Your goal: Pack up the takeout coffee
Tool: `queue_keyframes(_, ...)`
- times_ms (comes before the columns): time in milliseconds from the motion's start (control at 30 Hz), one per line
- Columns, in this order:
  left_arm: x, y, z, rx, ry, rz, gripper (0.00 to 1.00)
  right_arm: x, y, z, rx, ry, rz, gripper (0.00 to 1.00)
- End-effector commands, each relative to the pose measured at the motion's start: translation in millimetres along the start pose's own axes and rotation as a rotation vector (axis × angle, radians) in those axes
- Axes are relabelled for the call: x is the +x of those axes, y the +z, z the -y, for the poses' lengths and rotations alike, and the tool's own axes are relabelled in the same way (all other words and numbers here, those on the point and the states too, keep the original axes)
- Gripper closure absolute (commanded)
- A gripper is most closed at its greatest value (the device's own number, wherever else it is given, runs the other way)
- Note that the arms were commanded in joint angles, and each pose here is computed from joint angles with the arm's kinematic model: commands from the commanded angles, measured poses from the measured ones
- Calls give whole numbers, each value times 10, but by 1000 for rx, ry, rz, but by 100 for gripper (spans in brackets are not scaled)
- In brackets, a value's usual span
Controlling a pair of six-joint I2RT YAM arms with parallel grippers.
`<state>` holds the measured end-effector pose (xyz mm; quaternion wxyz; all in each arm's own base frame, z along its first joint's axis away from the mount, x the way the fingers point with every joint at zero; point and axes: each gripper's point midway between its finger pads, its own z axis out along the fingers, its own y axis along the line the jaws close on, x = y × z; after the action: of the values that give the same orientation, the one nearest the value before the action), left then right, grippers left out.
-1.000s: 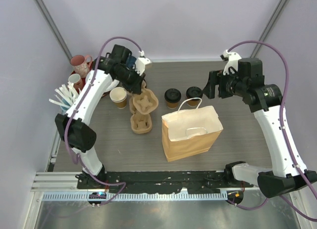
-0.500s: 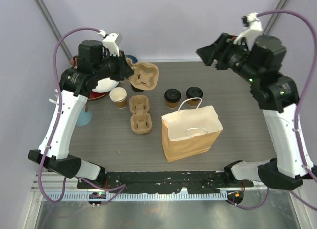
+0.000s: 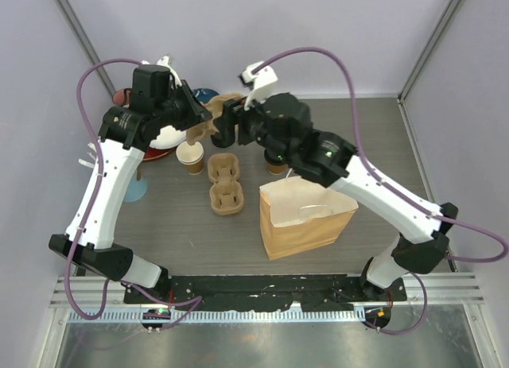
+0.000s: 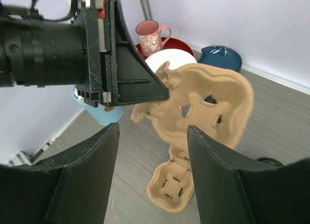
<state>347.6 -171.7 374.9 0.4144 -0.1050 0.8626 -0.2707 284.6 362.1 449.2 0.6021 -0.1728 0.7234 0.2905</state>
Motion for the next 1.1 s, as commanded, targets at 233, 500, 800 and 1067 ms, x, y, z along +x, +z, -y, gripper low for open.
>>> queue_keyframes(233, -78, -97, 104, 14, -122, 25, 100, 168, 547, -116, 3, -251, 20, 40)
queue_keyframes(500, -32, -140, 198, 50, -161, -9, 100, 358, 711, 75, 102, -318, 8, 41)
queue_keyframes(800, -89, -185, 260, 71, -169, 7, 100, 675, 865, 100, 103, -377, -60, 47)
queue_keyframes(1067, -177, -206, 356, 108, -158, 25, 100, 852, 890, 234, 153, -449, -129, 55)
